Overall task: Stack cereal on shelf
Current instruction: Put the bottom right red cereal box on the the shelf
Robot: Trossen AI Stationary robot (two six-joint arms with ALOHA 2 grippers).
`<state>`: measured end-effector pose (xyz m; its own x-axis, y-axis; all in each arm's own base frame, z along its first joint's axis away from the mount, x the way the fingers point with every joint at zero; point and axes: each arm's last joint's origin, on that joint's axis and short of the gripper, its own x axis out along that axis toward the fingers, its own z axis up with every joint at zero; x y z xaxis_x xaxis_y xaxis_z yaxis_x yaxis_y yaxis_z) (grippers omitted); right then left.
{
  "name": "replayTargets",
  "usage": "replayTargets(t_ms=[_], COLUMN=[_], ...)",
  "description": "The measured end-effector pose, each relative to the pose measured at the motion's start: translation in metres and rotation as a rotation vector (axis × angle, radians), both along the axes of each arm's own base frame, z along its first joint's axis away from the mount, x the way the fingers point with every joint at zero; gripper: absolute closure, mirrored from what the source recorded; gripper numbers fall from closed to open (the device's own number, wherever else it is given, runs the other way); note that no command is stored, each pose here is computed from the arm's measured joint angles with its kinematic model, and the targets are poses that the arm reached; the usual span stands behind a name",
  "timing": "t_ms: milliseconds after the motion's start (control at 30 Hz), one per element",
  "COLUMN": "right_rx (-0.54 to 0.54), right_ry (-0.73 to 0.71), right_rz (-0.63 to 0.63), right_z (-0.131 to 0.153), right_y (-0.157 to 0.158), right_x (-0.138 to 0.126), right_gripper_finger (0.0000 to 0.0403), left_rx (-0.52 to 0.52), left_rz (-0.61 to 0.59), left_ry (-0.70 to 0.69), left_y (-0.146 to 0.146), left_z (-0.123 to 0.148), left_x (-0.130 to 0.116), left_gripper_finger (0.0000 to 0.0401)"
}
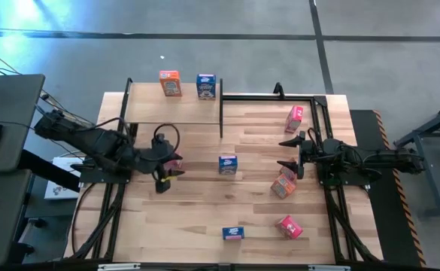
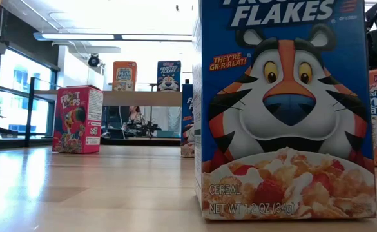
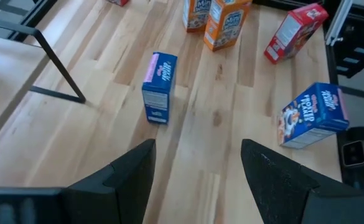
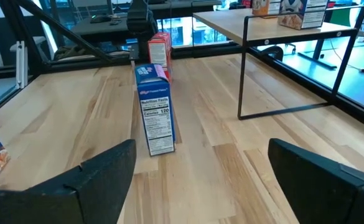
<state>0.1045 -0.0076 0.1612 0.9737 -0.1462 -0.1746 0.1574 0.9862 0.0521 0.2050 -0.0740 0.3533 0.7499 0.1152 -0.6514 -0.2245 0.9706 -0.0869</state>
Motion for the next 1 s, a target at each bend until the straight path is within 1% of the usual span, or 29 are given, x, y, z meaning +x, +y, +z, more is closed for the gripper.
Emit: replayTargets(t_ms=[200, 433, 500, 567, 633, 667, 833, 933, 1000], right_rx=[0.000, -0.003, 0.017, 0.110, 0.211, 0.236, 0.253, 0.260, 0.262], right_ry=[0.000, 0.000, -0.014, -0.078, -0.176, -0.225, -0.454, -0.578, -0.637], right_rz=[-0.002, -0.018, -0.021, -0.057, -0.122, -0.155, -0.268, -0.285, -0.294], right_z=[0.000, 0.000, 0.001, 0.006, 0.013, 0.016, 0.036, 0.047, 0.053], right_y=[0.000, -0.001, -0.001, -0.001, -0.003, -0.004, -0.008, -0.008, -0.009], right_x=[0.000, 0.000, 0.000, 0.001, 0.001, 0.001, -0.003, -0.006, -0.008], right_gripper_finger=[0.0045, 0.0045, 0.0045, 0.0045, 0.0045, 0.0045, 0.0045, 0.0045, 0.0045], left_rx=[-0.026, 0.009, 0.019, 0.032, 0.033, 0.034, 0.056, 0.071, 0.071], left_rz=[0.034, 0.050, 0.054, 0.051, 0.059, 0.064, 0.070, 0.069, 0.077], left_ry=[-0.015, -0.037, -0.039, -0.037, -0.036, -0.036, -0.032, -0.028, -0.028], left_y=[-0.011, -0.015, -0.014, -0.013, -0.011, -0.010, -0.006, -0.003, -0.002], left_z=[0.000, 0.000, 0.000, 0.000, 0.000, 0.000, 0.000, 0.000, 0.000], left_x=[-0.006, -0.008, -0.008, -0.007, -0.006, -0.006, -0.004, -0.003, -0.002], left_gripper_finger=[0.0174, 0.0174, 0.0174, 0.0174, 0.0174, 0.0174, 0.0174, 0.0174, 0.0174])
